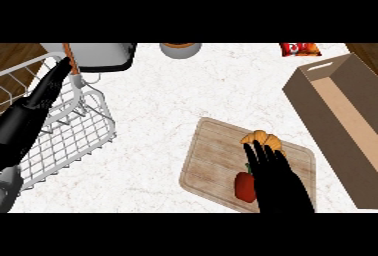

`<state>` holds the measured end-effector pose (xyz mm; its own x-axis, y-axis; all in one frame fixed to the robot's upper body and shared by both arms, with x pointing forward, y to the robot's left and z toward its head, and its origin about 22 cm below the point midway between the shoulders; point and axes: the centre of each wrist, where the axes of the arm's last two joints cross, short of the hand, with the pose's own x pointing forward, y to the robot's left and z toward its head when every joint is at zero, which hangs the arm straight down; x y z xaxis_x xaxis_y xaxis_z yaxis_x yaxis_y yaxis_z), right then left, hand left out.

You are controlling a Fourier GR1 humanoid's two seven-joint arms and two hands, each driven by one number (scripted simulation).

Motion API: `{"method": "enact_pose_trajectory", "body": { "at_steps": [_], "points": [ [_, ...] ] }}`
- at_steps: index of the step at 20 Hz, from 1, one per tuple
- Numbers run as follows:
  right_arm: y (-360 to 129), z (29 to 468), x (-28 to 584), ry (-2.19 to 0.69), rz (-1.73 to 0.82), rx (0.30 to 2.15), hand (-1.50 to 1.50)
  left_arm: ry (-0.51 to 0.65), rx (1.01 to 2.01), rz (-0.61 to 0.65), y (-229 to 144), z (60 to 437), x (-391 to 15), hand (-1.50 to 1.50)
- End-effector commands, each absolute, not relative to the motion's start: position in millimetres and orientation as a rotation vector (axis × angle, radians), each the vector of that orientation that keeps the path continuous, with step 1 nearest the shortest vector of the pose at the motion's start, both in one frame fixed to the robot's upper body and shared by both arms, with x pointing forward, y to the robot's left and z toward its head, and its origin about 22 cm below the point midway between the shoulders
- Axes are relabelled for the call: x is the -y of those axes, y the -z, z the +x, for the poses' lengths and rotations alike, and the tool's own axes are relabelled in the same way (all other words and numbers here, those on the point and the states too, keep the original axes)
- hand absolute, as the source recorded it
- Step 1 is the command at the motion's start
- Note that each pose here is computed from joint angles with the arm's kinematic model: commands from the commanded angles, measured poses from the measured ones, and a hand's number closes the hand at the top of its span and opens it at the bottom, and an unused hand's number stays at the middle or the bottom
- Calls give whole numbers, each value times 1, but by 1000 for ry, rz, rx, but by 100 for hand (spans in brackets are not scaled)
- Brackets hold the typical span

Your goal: Pick the bell pepper from the cutting board and place it in the cardboard box

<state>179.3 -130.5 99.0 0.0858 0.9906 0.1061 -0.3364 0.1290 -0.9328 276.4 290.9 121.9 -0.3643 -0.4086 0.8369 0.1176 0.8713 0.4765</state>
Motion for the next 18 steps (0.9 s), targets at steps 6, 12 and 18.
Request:
{"method": "enact_pose_trajectory", "body": {
  "at_steps": [6, 12, 18],
  "points": [
    [-83, 196, 95, -1222, -1024, 734, -150, 528, 1751, 110, -84, 274, -276, 0],
    [-69, 213, 95, -1220, -1049, 680, -150, 522, 1762, 116, -74, 272, -276, 0],
    [-60, 205, 89, -1227, -1011, 718, -150, 522, 1739, 122, -68, 271, -276, 0]
  ]
}}
